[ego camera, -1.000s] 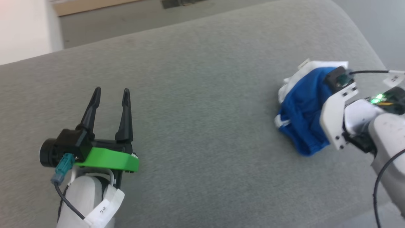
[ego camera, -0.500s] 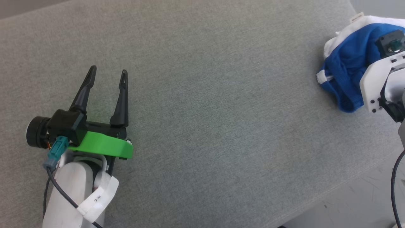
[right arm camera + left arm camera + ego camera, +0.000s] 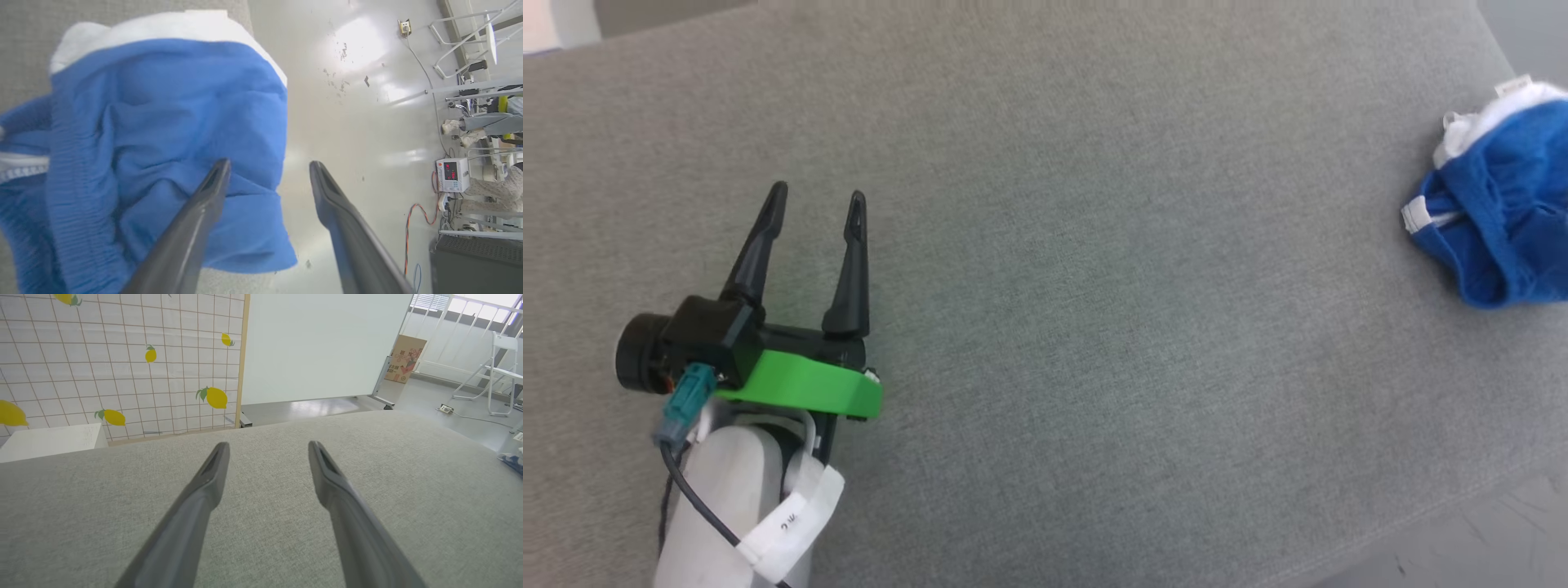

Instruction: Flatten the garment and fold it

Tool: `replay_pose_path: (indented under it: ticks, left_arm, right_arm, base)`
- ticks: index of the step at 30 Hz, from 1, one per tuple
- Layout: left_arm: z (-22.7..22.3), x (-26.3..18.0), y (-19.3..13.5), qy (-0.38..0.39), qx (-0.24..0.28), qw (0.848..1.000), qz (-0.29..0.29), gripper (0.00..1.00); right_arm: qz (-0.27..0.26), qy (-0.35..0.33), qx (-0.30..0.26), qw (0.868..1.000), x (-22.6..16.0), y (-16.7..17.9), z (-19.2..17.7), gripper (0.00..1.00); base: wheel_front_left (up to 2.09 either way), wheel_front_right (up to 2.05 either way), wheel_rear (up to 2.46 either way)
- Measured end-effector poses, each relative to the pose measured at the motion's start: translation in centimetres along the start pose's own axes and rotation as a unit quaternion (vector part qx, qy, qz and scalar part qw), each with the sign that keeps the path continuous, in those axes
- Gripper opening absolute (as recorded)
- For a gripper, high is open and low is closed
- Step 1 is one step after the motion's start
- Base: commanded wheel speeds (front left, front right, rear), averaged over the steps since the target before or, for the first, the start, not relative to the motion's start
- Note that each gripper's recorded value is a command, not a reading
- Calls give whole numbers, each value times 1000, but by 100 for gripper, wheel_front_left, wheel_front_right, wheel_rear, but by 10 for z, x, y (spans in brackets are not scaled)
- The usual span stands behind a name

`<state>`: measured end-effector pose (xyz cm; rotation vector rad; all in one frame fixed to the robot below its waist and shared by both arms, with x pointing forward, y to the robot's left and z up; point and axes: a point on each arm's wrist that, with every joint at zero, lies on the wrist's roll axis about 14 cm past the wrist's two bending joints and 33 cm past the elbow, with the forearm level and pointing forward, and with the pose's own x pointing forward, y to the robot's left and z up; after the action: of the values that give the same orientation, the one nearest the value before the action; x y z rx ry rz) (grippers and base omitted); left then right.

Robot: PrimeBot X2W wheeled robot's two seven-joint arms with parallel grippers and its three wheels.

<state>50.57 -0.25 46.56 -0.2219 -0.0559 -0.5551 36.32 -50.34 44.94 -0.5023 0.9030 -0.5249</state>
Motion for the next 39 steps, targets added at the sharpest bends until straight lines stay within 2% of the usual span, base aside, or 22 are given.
replay_pose_path:
  ticks: [3,6,10,13,18,25,28,33,39]
  left_arm:
    - [9,-8,0,-7,-1,1000,12,100]
    - [16,-21,-1,-8,-4,1000,23,100]
    - [29,-38,0,-15,-7,999,44,100]
    - [39,-50,3,-19,-8,998,59,100]
    - [60,-72,10,-38,-2,995,87,100]
    - [77,-104,25,-49,11,991,127,100]
    - [82,-116,30,-52,16,989,141,100]
    - [88,-134,37,-56,24,984,165,100]
    - [91,-146,35,-57,23,983,175,100]
  right_arm:
    - [-16,-32,14,999,-8,-18,12,100]
    - [-11,-96,48,994,-17,-17,33,100]
    - [23,-201,105,974,-37,9,59,100]
    - [57,-284,145,946,-59,33,82,100]
    - [121,-397,201,887,-107,75,115,100]
    - [200,-467,249,825,-167,128,132,100]
    - [224,-481,262,806,-188,146,136,100]
    - [253,-485,267,794,-212,175,131,100]
    - [269,-472,263,797,-225,195,118,100]
  base:
    - [0,0,0]
    - [0,0,0]
    - [0,0,0]
    - [0,0,0]
    - [0,0,0]
    - [0,0,0]
    - [0,0,0]
    - [0,0,0]
    - [0,0,0]
